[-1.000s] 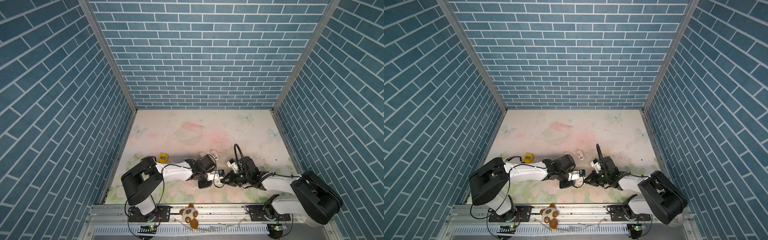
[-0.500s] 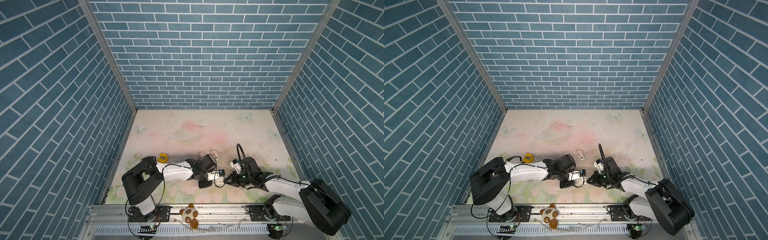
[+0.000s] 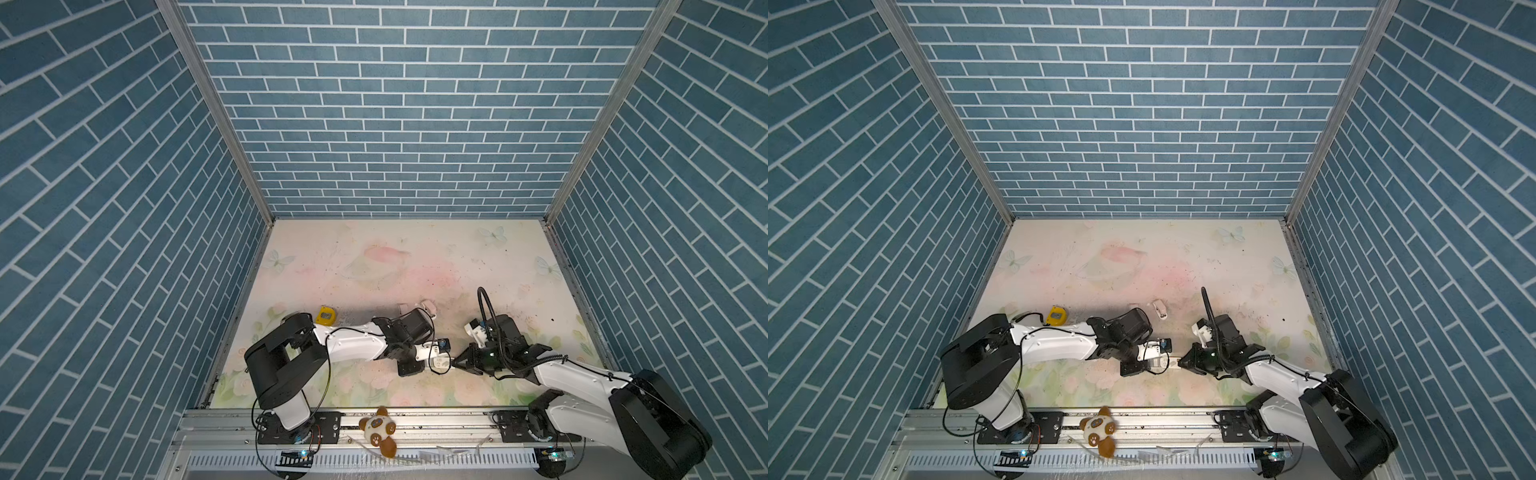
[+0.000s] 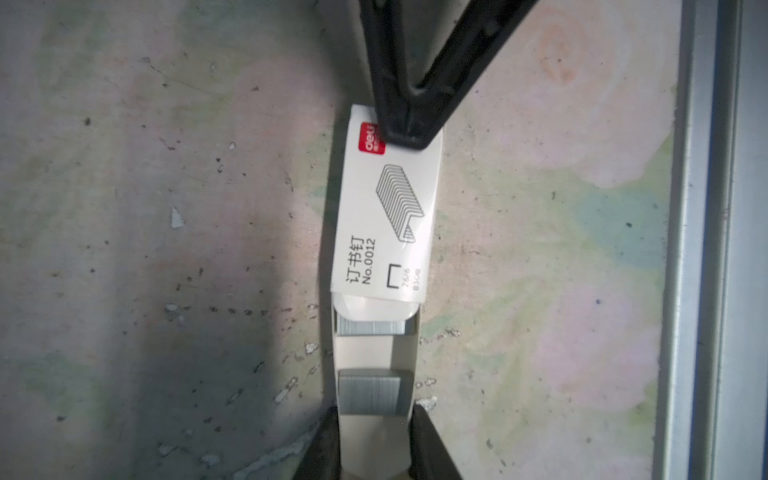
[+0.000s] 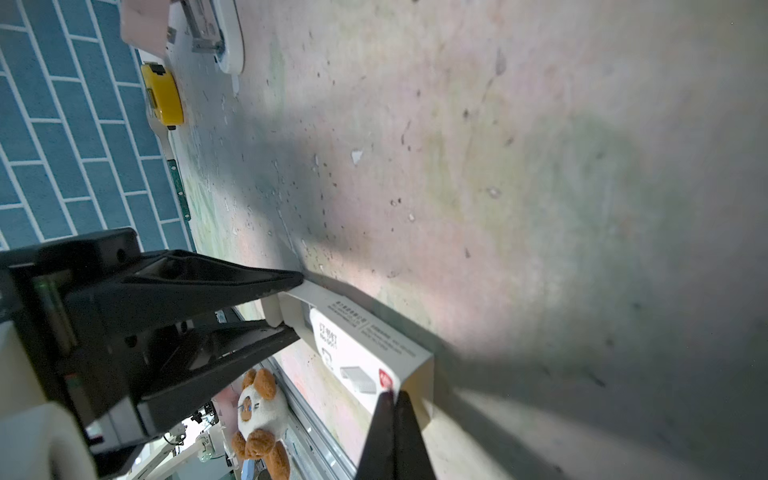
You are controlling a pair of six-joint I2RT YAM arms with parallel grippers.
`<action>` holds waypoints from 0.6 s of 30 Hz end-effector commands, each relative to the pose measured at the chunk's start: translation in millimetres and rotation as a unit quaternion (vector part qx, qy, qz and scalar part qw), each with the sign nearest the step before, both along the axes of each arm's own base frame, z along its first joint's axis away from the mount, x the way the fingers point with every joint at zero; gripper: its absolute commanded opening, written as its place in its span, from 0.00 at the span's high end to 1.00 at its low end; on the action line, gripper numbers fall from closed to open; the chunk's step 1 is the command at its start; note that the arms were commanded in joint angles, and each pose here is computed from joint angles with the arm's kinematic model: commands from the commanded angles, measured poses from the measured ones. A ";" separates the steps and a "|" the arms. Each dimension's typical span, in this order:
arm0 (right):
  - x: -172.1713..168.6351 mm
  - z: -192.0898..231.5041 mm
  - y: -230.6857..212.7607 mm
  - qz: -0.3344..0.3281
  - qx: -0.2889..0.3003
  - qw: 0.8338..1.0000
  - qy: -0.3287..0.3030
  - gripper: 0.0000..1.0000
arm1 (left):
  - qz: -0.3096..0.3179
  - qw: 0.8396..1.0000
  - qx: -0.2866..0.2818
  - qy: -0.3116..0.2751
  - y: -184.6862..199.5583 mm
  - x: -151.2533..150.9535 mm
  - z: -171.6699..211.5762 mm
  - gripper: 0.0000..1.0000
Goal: Load the staples into the stapler
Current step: 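Slide the box lid away from the right gripper with the left gripper, then lift the left gripper off the lid while the right gripper holds the tray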
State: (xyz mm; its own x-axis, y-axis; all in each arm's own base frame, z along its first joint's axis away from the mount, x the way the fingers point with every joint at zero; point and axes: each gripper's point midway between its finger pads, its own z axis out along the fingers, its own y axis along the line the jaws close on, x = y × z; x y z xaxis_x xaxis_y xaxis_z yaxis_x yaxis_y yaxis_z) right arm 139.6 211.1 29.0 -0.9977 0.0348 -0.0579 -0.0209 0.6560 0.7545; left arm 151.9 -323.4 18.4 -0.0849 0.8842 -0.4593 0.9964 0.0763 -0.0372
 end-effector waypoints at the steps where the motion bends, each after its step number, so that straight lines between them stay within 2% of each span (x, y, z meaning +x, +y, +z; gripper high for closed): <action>1: -2.6 -6.0 -10.4 -0.001 -0.027 1.000 -0.002 1.00 | 0.008 0.999 0.051 0.014 17.3 -5.8 -19.2 0.73; 11: 0.5 -3.9 -18.5 -0.012 -0.040 0.999 -0.012 0.97 | 0.008 0.998 0.052 0.015 17.8 -5.9 -20.1 0.71; 18: 3.8 -0.9 -15.2 -0.011 -0.030 0.999 -0.018 0.87 | 0.006 0.999 0.052 0.017 17.4 -6.9 -19.9 0.59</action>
State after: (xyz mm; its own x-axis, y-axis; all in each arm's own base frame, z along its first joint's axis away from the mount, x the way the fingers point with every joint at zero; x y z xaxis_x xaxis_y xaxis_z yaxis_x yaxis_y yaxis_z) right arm 140.2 197.9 27.9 -0.9956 0.0601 -0.0715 -0.0105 0.6889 0.7248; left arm 153.2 -324.3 18.2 -0.0895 0.8847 -0.4575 0.9960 0.0820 -0.0364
